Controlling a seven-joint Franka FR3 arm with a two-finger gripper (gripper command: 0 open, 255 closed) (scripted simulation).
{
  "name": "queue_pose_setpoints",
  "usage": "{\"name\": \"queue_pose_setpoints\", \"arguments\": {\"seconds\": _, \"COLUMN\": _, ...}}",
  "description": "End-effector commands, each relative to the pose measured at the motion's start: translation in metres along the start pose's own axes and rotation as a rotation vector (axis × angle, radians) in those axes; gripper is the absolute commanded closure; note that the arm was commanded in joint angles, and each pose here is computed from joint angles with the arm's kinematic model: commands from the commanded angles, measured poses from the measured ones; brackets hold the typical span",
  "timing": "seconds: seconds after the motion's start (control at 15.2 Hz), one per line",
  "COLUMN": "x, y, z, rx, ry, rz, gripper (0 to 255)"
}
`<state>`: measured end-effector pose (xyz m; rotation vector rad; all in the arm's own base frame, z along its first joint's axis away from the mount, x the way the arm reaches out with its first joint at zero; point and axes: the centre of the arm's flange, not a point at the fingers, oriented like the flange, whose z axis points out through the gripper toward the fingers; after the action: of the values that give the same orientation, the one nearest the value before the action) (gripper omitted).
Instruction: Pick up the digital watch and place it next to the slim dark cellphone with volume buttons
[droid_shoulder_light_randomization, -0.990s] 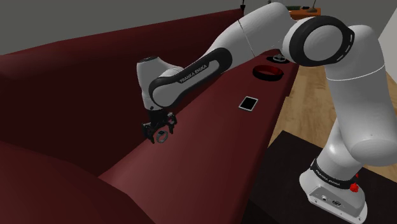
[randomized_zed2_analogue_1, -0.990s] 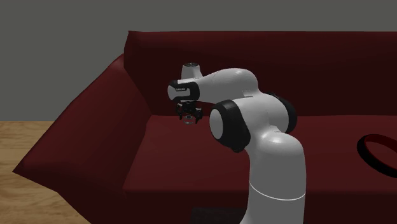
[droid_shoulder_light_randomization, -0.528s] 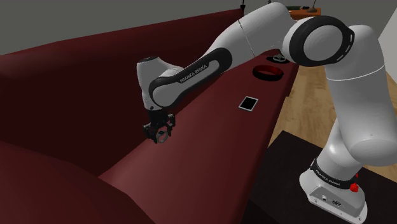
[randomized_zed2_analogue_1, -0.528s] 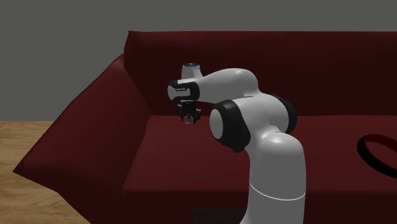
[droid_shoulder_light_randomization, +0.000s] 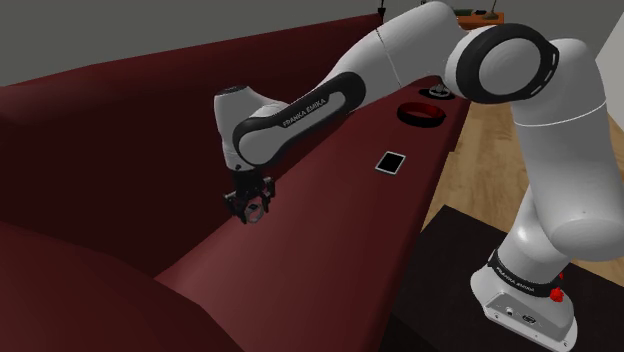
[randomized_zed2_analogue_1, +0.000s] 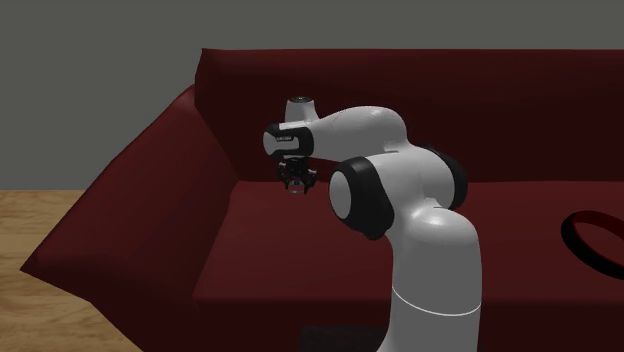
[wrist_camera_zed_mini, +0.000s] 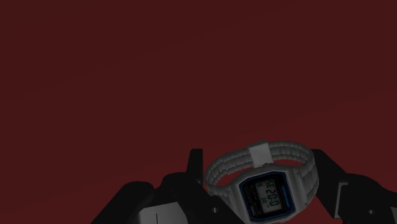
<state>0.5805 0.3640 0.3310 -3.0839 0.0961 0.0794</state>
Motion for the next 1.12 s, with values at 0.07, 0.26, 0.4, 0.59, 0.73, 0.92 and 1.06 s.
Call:
{"name": "queue_pose_setpoints", "arguments": {"seconds": 0.07, "x": -0.001, "y": -0.001, "z": -0.014, "rx": 0.0, "ry": 0.0, "rz": 0.0, "gripper": 255}}
{"name": "queue_pose_setpoints", "arguments": {"seconds": 0.26, "x": -0.002, "y": -0.002, "z": -0.03, "rx": 0.0, "ry": 0.0, "rz": 0.0, "gripper": 255}}
{"name": "queue_pose_setpoints", "arguments": {"seconds": 0.4, "x": -0.003, "y": -0.002, "z": -0.041, "rx": 0.0, "ry": 0.0, "rz": 0.0, "gripper": 255}}
{"name": "queue_pose_setpoints", "arguments": {"seconds": 0.59, "x": -0.004, "y": -0.003, "z": -0.056, "rx": 0.0, "ry": 0.0, "rz": 0.0, "gripper": 255}}
{"name": "queue_pose_setpoints", "arguments": {"seconds": 0.73, "x": -0.004, "y": -0.004, "z": -0.067, "rx": 0.0, "ry": 0.0, "rz": 0.0, "gripper": 255}}
{"name": "queue_pose_setpoints", "arguments": {"seconds": 0.92, "x": -0.005, "y": -0.005, "z": -0.083, "rx": 0.0, "ry": 0.0, "rz": 0.0, "gripper": 255}}
{"name": "queue_pose_setpoints", "arguments": {"seconds": 1.06, "x": -0.006, "y": -0.005, "z": -0.093, "rx": 0.0, "ry": 0.0, "rz": 0.0, "gripper": 255}}
